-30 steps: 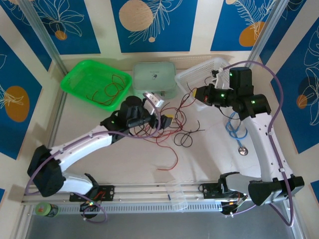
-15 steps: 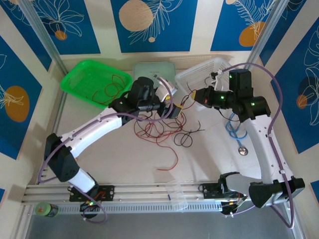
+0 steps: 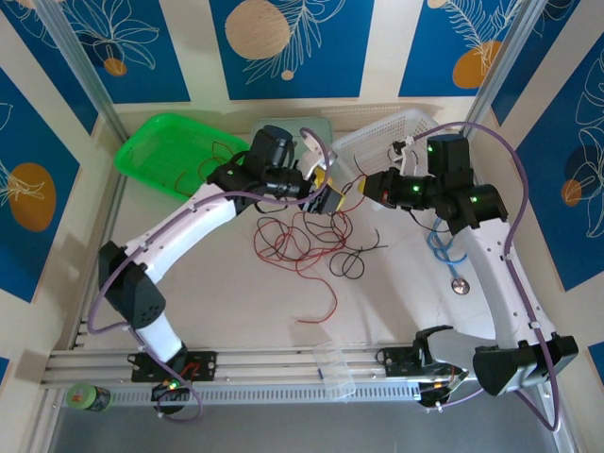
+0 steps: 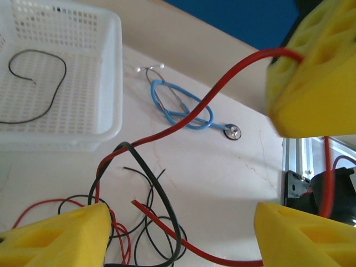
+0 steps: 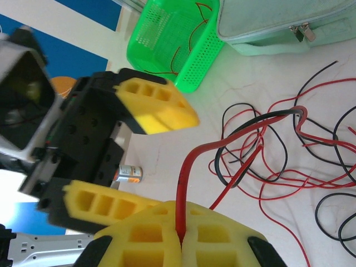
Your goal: Untangle the cables
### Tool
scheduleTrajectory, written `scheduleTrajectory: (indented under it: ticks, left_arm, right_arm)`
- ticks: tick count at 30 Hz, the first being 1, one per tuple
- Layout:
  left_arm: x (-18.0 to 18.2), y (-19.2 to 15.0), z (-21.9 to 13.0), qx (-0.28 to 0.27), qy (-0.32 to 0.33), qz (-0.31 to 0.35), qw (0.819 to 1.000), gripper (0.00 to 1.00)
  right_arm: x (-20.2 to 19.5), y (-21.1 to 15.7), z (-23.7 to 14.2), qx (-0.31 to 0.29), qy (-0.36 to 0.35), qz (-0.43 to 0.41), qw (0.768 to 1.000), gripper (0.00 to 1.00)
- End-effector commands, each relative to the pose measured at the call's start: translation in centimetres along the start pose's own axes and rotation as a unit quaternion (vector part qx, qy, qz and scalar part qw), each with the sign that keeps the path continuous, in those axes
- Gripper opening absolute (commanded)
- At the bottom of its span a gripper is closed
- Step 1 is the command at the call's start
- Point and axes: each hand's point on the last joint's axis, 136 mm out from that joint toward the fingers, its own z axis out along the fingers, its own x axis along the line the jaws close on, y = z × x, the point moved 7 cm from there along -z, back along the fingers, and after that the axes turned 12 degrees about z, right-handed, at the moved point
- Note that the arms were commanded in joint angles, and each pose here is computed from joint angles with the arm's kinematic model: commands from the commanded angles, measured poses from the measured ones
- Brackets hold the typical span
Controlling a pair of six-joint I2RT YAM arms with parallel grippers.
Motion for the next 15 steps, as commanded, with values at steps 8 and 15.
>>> scheduleTrajectory:
  ticks: [8,15]
  left_arm:
    - [0.8,0.1,1.4,0.002,-0.022,-0.013,1.0,0.53]
    - [1.4,0.4,1.5,-0.018,0.009,-0.018,1.0,0.0]
  right_arm:
    - [0.6,-0.6,0.0,0.01,0.015,-0.018,1.0,0.0]
    - [0.3,-0.7,-0.1,0.002,0.003,-0.017,1.0,0.0]
